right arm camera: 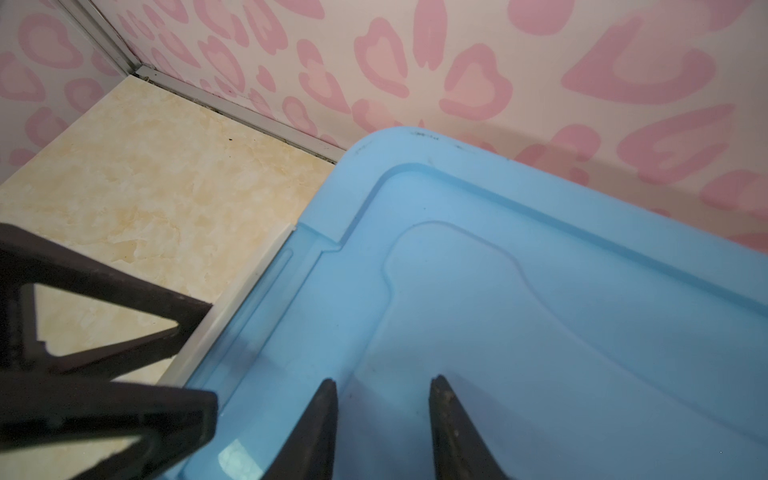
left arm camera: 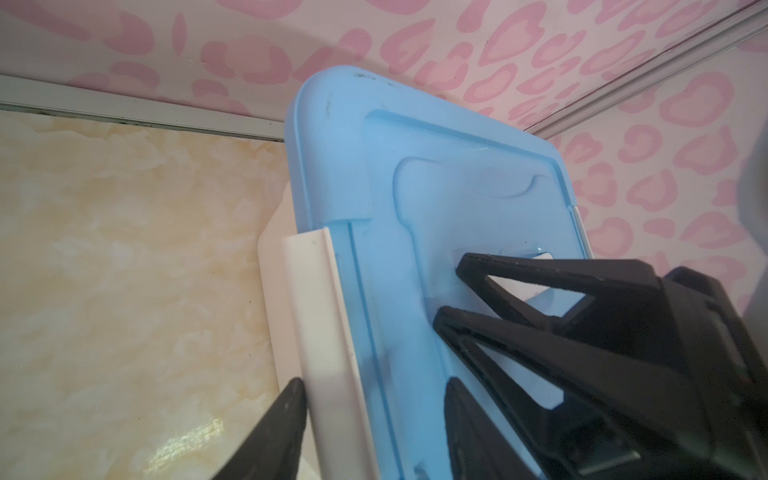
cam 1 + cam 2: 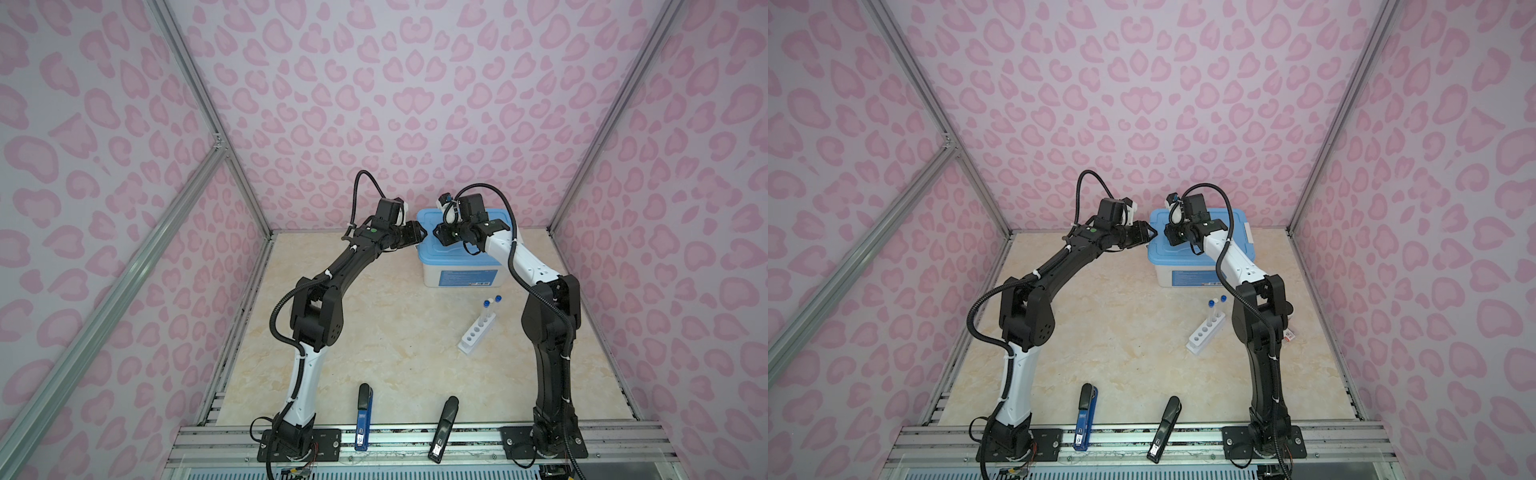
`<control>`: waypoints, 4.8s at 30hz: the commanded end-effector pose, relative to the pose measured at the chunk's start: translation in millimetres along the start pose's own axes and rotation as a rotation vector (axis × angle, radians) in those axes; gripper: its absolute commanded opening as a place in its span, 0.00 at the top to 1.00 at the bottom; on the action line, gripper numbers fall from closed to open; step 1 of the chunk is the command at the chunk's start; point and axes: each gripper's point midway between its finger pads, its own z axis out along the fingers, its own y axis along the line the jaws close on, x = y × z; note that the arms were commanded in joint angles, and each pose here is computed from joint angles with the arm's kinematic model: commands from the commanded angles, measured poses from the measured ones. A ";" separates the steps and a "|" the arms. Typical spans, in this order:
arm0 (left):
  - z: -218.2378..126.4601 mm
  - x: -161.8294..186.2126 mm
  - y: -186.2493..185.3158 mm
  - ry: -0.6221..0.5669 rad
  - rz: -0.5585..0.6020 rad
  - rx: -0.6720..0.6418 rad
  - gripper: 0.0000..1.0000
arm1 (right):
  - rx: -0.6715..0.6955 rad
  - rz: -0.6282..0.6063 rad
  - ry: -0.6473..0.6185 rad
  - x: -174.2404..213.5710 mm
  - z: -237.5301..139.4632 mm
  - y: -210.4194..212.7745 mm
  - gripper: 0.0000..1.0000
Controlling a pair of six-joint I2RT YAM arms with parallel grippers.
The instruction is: Organize the chemistry lab equipment
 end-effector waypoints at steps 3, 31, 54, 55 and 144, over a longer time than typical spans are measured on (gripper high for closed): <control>-8.3 -9.6 -14.7 -0.037 0.050 -0.002 0.46 | -0.018 0.072 0.281 78.2 9.3 5.4 0.63; 16.5 -0.1 2.5 -0.029 0.083 -0.107 0.54 | -0.017 0.081 0.282 81.4 14.9 2.9 0.64; 18.1 1.5 -15.1 -0.038 0.120 -0.116 0.60 | -0.031 0.103 0.272 89.7 16.2 5.6 0.67; 18.6 2.3 -15.6 -0.036 0.122 -0.121 0.59 | -0.032 0.104 0.272 90.0 16.0 5.4 0.67; -220.6 -22.9 57.1 -0.447 0.139 -0.032 0.52 | 0.019 0.101 0.147 -9.2 -10.4 56.6 0.35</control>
